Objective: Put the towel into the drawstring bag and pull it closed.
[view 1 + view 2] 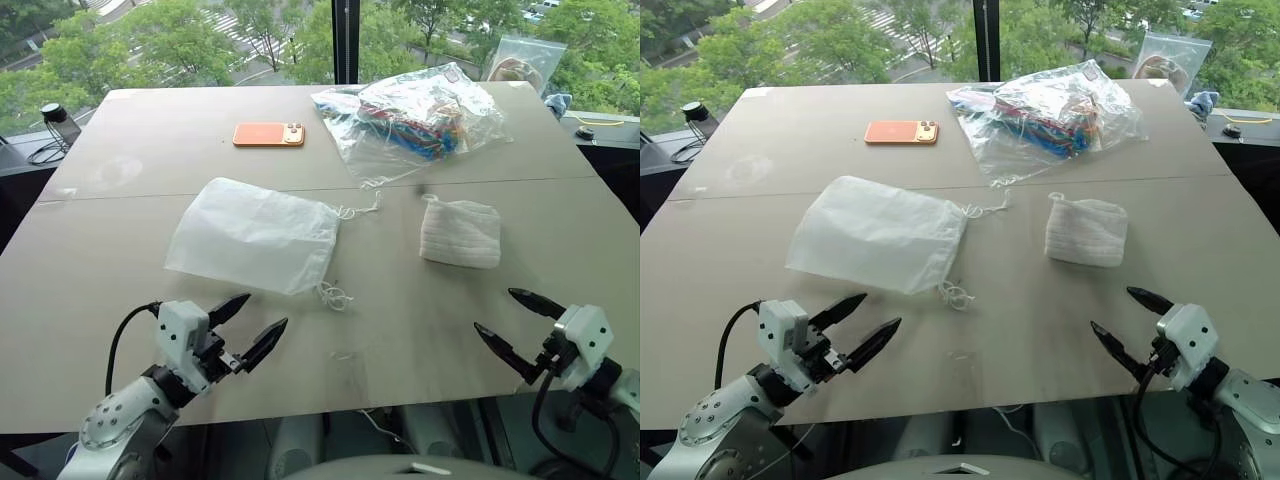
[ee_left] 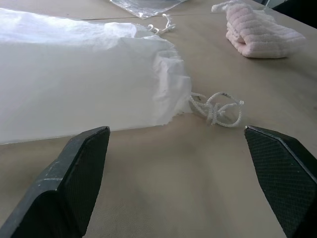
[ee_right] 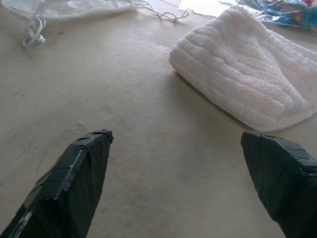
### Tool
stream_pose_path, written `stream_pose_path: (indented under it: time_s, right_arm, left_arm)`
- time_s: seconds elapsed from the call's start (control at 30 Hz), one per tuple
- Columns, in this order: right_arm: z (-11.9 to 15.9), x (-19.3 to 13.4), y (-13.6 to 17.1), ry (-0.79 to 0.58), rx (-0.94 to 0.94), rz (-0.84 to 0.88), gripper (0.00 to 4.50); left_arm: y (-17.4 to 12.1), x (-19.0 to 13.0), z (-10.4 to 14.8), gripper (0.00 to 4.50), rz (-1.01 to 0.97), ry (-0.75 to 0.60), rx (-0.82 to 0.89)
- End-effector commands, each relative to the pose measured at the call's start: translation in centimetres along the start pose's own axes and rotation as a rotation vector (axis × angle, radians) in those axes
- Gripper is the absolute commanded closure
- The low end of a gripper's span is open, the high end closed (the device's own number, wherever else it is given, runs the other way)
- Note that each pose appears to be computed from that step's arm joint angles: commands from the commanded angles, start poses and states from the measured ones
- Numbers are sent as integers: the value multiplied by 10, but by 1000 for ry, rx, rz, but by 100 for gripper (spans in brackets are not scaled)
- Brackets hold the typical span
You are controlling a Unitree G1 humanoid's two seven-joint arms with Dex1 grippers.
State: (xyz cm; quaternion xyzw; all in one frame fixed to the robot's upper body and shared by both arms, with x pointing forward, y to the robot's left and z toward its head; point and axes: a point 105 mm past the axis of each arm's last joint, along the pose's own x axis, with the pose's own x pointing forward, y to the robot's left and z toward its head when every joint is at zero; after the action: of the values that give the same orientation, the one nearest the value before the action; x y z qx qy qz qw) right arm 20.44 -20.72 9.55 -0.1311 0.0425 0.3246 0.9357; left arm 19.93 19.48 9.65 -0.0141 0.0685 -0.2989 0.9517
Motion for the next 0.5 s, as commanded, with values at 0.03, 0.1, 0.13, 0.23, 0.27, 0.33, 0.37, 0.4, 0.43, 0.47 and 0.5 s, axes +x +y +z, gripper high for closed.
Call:
stream_pose_path:
  time_s: [0.03,0.1,0.13,0.23,0.27,0.33,0.37,0.4,0.43,0.47,0.5]
  right_arm:
    - [15,0,1,-64,-54,8,2]
    - [29,5,8,-124,-75,42,2]
    - [33,7,11,-138,-84,58,2]
    - [38,9,14,-148,-93,71,2]
    - [39,10,14,-150,-93,70,2]
    - [41,13,15,-152,-96,66,2]
    - [41,14,16,-153,-96,64,2]
    - [42,15,16,-155,-96,63,2]
    - [43,17,17,-158,-96,64,2]
    - [45,18,18,-161,-95,64,2]
    - [46,20,18,-164,-95,65,2]
  left_arm:
    - [-1,8,14,0,-21,-41,27]
    - [-3,26,27,0,-29,-67,40]
    - [-4,33,35,0,-26,-82,56]
    - [-5,48,50,0,-14,-74,134]
    - [-4,52,51,0,-5,-57,160]
    - [0,63,51,0,28,43,222]
    - [4,68,52,0,62,90,286]
    - [7,71,55,0,92,127,349]
    - [9,75,57,0,111,163,398]
    - [7,82,61,0,107,174,425]
    - [4,88,65,0,100,185,431]
